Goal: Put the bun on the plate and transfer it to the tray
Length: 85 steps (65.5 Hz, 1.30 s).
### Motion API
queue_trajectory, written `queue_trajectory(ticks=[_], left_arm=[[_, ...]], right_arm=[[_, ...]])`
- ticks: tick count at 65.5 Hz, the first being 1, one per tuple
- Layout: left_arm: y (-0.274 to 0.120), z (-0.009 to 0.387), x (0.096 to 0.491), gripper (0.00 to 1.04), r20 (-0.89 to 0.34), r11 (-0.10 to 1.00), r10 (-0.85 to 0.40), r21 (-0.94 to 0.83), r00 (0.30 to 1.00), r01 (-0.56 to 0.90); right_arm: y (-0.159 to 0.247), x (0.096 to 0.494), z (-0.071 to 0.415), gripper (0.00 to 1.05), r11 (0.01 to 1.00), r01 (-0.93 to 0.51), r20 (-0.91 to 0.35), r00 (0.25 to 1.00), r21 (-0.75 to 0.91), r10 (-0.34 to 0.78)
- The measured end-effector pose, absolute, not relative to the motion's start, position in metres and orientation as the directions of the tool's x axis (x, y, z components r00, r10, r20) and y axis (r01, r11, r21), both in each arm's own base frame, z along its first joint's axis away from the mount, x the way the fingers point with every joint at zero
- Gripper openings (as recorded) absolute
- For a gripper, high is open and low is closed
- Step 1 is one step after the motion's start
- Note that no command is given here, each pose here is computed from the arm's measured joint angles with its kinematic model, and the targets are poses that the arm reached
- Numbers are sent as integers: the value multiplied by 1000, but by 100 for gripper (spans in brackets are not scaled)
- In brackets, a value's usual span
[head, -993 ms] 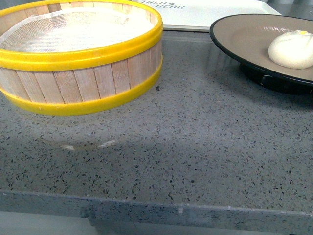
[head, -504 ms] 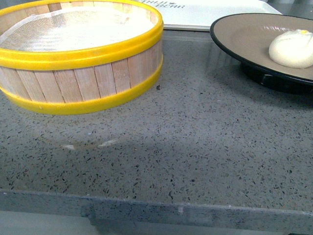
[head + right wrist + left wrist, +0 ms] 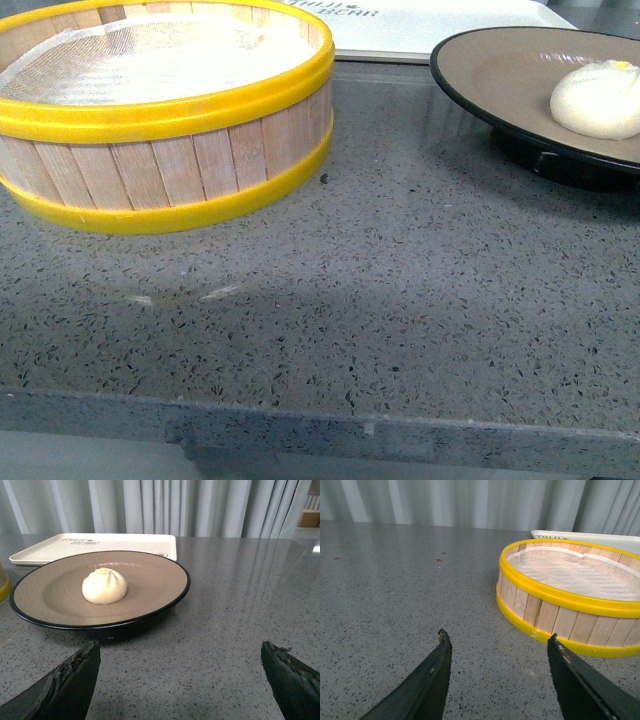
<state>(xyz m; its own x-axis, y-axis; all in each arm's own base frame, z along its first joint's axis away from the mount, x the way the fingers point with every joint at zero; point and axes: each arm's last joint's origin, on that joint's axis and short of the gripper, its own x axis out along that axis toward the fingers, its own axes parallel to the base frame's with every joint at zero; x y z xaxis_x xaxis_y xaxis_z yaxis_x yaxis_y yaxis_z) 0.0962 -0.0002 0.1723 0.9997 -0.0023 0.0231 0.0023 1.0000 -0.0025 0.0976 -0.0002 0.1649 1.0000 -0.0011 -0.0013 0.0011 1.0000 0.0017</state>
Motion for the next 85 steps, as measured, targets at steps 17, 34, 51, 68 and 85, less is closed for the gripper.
queue_trajectory(ticks=[17,34,51,68,85], left_arm=[[0,172,96,98,23,1000,-3,-2,1000,3],[0,172,96,98,23,1000,-2,-2,1000,2],[0,172,96,98,23,1000,-3,-2,1000,3],[0,172,96,98,23,1000,-2,-2,1000,2],[0,172,96,98,23,1000,-2,-2,1000,2]], right_arm=[[0,105,177,96,952,175,87,984,-251,-157],[-32,142,215,96,986,139,114,985,-89,-128],[-96,228,232,96,784,113,-170,985,610,-10],[-100,258,212,96,421,229,-306,944,878,126],[-75,266,213,96,344,206,-296,926,916,235]])
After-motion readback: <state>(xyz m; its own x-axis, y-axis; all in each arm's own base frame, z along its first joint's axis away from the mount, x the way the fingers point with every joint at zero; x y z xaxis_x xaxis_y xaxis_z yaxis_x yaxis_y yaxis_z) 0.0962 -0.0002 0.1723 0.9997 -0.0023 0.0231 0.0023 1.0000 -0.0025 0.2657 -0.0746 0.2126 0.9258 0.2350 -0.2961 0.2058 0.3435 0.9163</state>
